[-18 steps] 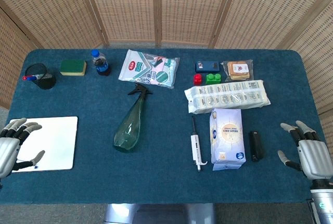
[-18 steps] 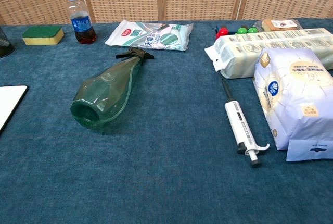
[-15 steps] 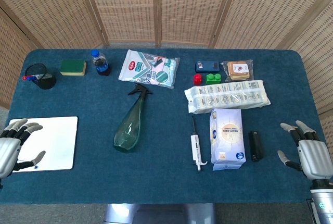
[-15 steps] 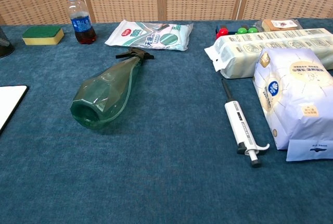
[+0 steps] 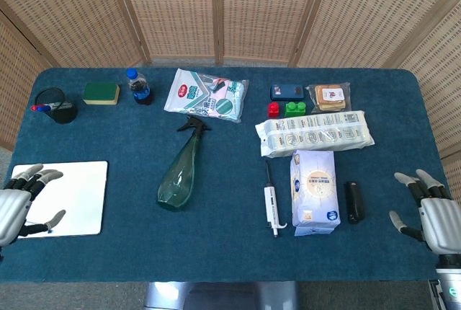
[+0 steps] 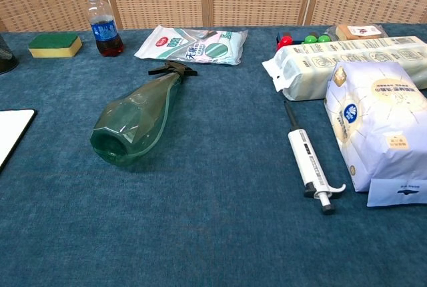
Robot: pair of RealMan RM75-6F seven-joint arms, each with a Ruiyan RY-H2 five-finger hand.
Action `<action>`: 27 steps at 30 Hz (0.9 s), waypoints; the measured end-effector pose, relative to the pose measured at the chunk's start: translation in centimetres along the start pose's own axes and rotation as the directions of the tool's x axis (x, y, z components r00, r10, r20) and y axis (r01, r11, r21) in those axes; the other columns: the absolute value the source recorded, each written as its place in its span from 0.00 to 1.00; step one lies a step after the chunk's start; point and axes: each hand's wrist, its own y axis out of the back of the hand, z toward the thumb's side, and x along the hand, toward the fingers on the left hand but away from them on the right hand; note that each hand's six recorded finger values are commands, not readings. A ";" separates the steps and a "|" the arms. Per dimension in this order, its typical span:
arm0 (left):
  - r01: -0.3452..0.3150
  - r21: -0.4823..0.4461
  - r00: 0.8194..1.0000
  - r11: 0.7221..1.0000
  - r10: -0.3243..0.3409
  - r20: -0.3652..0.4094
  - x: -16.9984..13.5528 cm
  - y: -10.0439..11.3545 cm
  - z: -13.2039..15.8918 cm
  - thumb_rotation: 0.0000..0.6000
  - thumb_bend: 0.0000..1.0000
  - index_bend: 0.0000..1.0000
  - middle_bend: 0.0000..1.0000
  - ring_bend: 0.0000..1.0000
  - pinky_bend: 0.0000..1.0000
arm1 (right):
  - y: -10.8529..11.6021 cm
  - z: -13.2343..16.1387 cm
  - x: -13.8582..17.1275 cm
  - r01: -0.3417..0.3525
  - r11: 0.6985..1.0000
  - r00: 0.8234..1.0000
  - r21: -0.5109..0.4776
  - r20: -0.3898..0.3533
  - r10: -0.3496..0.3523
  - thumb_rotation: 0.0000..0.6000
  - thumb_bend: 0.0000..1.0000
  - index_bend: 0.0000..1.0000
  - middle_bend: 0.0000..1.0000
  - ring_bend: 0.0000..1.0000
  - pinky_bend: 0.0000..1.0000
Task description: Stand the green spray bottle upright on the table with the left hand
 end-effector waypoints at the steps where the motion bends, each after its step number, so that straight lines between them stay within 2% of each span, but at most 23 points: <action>1: 0.012 -0.008 1.000 1.000 -0.012 0.003 0.2 0.0 0.1 0.81 0.33 0.18 0.23 0.14 0.19 | 0.0 0.1 0.0 0.001 1.000 1.000 0.000 -0.002 -0.001 1.00 0.35 0.20 0.29 0.11 0.19; 6: 0.078 -0.048 0.997 0.996 -0.077 0.012 1.5 0.2 0.5 0.80 0.31 0.16 0.21 0.14 0.21 | 0.2 0.2 0.0 0.005 1.000 1.000 -0.001 -0.005 -0.005 1.00 0.35 0.20 0.29 0.11 0.19; 12: 0.177 -0.073 0.984 0.982 -0.174 0.035 3.8 -0.2 1.7 0.78 0.29 0.15 0.20 0.14 0.22 | 0.0 0.1 0.0 0.001 1.000 1.000 -0.001 0.003 -0.001 1.00 0.35 0.20 0.29 0.11 0.19; 15: 0.226 -0.074 0.973 0.971 -0.222 0.066 5.2 -0.5 2.9 0.76 0.28 0.16 0.20 0.14 0.21 | 0.0 -0.1 0.0 -0.001 1.000 1.000 0.000 0.009 0.001 1.00 0.35 0.20 0.29 0.11 0.19; 18: 0.251 -0.068 0.963 0.966 -0.242 0.122 6.7 -0.7 4.8 0.75 0.28 0.17 0.20 0.13 0.19 | -0.1 -0.3 -0.1 -0.001 1.000 1.000 -0.001 0.013 0.001 1.00 0.35 0.20 0.29 0.11 0.19; 21: 0.274 -0.048 0.947 0.961 -0.260 0.189 7.6 -1.2 6.7 0.75 0.29 0.19 0.21 0.13 0.19 | -0.3 -0.4 -0.1 -0.004 1.000 1.000 -0.002 0.016 0.004 1.00 0.35 0.20 0.29 0.11 0.19; 23: 0.287 -0.023 0.929 0.958 -0.272 0.251 8.2 -1.5 8.4 0.75 0.29 0.20 0.22 0.13 0.18 | -0.4 -0.5 -0.2 -0.005 1.000 1.000 -0.003 0.019 0.005 1.00 0.35 0.20 0.29 0.11 0.19; 27: 0.310 0.005 0.882 0.951 -0.289 0.372 9.1 -2.4 11.9 0.74 0.29 0.23 0.24 0.14 0.18 | -0.4 -0.7 -0.2 -0.004 1.000 1.000 -0.004 0.027 0.004 1.00 0.35 0.20 0.29 0.11 0.19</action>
